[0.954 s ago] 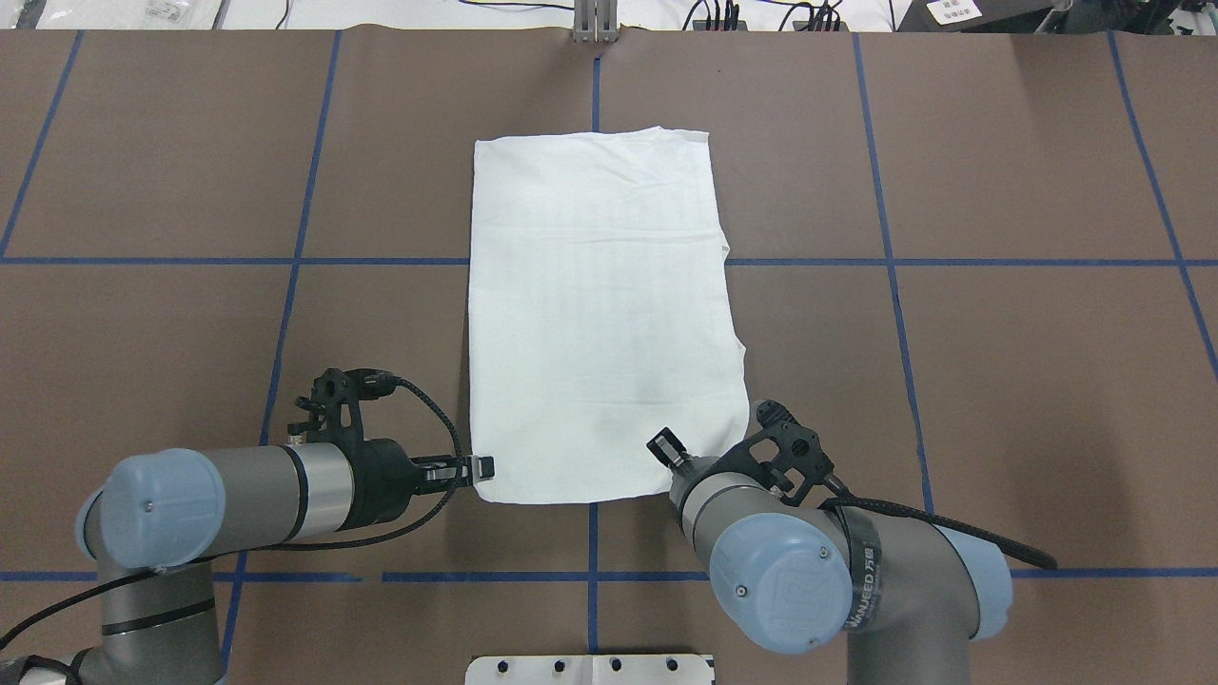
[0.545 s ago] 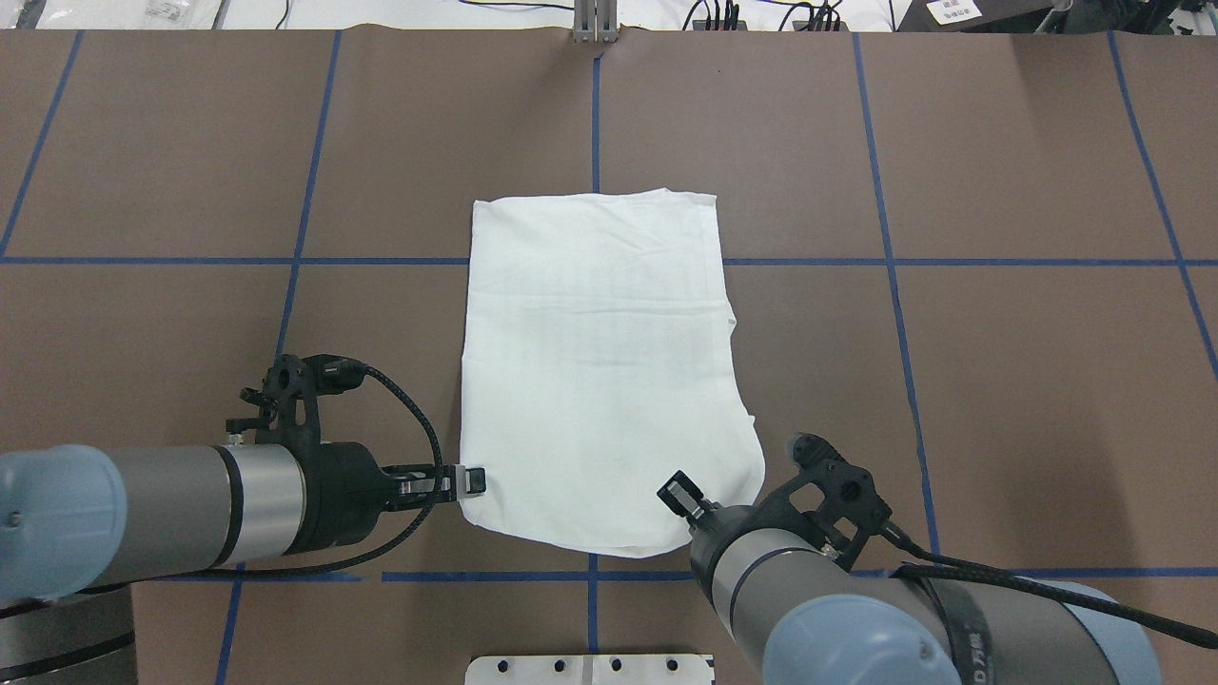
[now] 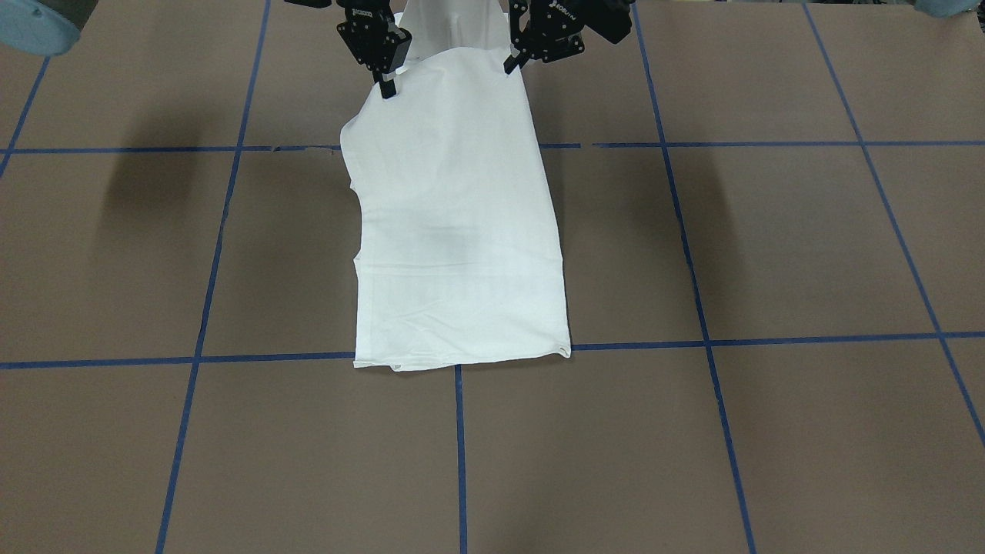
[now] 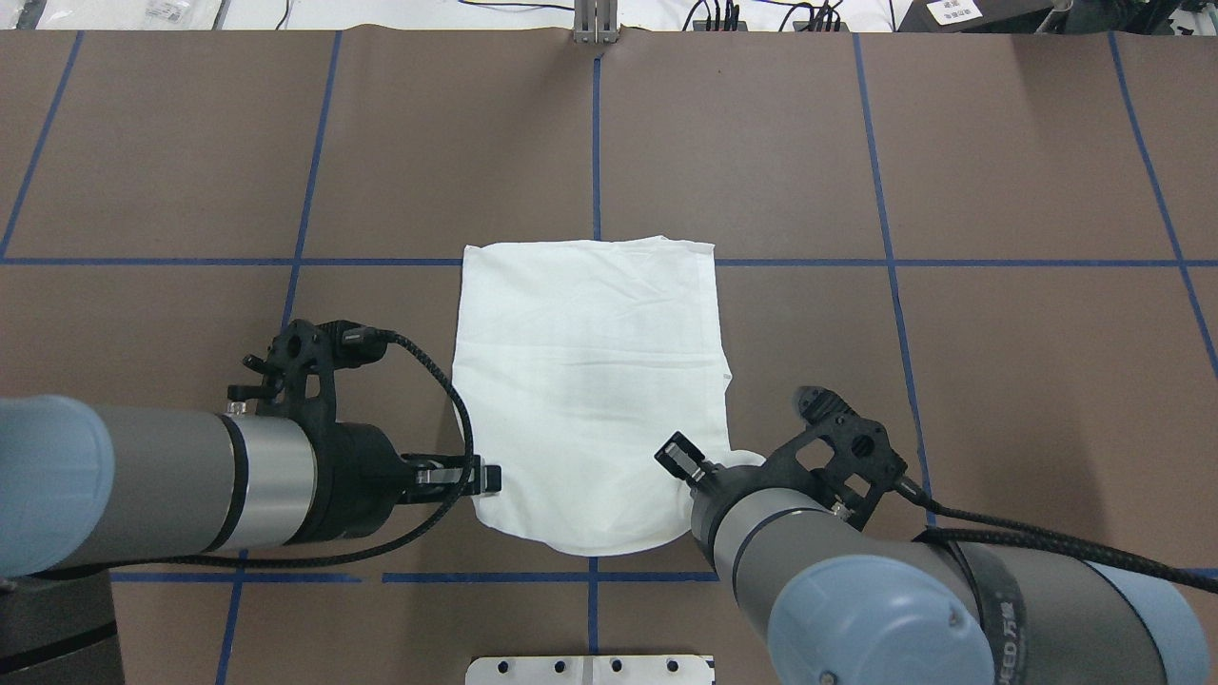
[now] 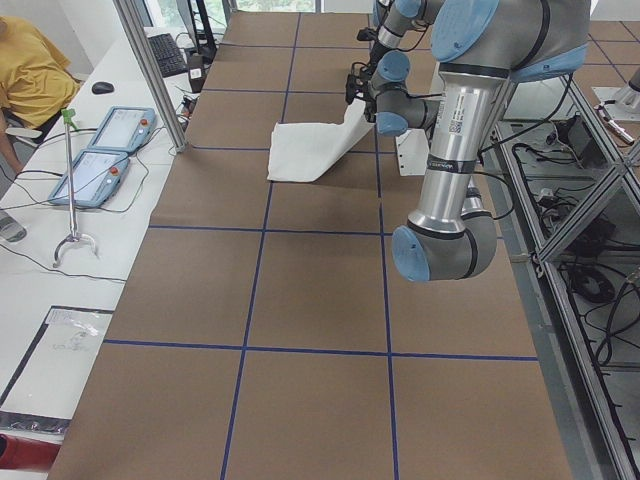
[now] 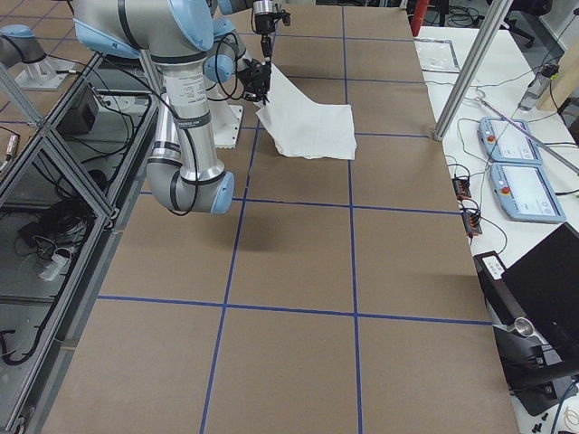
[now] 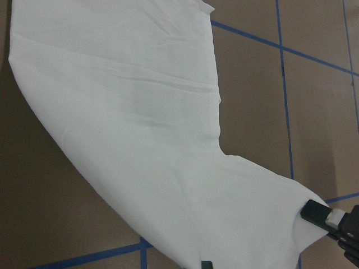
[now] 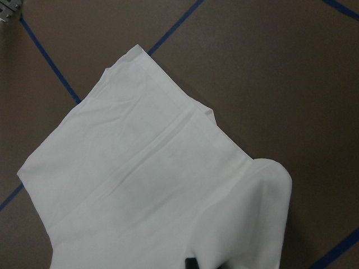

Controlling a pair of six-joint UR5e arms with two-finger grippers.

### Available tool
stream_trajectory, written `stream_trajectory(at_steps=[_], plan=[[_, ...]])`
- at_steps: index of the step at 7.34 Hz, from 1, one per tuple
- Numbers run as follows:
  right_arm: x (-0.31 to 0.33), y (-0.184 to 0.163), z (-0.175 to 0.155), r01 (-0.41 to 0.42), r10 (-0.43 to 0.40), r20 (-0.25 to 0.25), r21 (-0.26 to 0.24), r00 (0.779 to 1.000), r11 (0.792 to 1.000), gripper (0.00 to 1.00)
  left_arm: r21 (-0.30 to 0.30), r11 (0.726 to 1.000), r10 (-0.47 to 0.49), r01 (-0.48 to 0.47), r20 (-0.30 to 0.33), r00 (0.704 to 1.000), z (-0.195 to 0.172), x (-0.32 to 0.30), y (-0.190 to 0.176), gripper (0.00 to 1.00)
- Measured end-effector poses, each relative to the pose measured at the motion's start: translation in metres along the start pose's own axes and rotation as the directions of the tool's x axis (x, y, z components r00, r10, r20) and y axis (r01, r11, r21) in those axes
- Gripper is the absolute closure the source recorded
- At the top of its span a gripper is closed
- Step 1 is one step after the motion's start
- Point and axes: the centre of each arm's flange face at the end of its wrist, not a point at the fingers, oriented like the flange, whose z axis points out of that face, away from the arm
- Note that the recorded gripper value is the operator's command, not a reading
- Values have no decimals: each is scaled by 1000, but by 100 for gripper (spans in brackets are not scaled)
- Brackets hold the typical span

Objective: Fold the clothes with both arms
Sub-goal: 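Lift the near edge with both grippers and fold it away from the robot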

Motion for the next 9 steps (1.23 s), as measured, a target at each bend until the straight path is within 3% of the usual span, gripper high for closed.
stream_trajectory(at_steps=[5,9], plan=[[-62,-42,76,43,-46,23,131,999,991,100,152,985,48,-83,218,975,56,-39,-128,100],[-113,-64,155,80,-80,-6,190,997,979,100,182,979,25,-87,316,949,135,-72,-198,100]])
